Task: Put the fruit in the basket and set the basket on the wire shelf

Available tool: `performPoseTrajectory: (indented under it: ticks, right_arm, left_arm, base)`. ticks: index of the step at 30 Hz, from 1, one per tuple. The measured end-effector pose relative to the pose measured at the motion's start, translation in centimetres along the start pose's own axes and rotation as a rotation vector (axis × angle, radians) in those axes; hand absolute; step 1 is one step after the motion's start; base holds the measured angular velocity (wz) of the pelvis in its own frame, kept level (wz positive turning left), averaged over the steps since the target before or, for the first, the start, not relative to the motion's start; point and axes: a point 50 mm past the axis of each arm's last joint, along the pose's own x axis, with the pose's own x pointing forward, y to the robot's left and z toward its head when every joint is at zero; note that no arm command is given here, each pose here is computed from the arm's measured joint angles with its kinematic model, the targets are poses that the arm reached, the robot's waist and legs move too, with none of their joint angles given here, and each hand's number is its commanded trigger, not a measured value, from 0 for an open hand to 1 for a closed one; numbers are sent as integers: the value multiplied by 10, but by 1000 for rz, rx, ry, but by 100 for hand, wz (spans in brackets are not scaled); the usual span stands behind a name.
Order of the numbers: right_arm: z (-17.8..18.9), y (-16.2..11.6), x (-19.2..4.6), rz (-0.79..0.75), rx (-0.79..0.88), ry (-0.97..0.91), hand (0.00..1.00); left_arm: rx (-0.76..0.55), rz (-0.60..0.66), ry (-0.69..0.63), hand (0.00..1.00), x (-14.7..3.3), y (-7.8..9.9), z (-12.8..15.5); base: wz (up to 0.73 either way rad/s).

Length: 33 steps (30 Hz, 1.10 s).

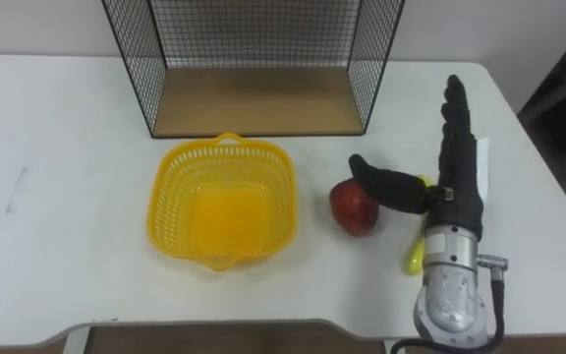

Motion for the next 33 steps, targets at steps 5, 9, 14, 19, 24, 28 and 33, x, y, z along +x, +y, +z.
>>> performPoseTrajectory:
  ticks: [5,9,14,19,24,28,33]
  right_arm:
    - [-4,5,-1,64,-21,12,0]
    - [-11,10,-4,108,-27,52,0]
    - [-17,15,-7,153,-63,84,0]
    - [-21,15,-8,169,-77,101,0]
    - [-23,16,-8,192,-108,104,0]
    - [-26,16,-9,199,-112,114,0]
    - [-36,15,-12,204,-124,161,0]
  left_arm:
    - [0,-27,-10,0,0,-1,3]
    - [13,-54,-8,0,0,-2,2]
    - [15,-74,1,0,0,-3,1]
    - [16,-93,10,0,0,-4,0]
    - [27,-95,8,0,0,-3,0]
    - [30,-105,1,0,1,-3,3]
    - [32,-106,2,0,0,-3,2]
  base:
    - [0]
    - [0]
    - [4]
    - [6]
    - [0]
    - [0]
    - [0]
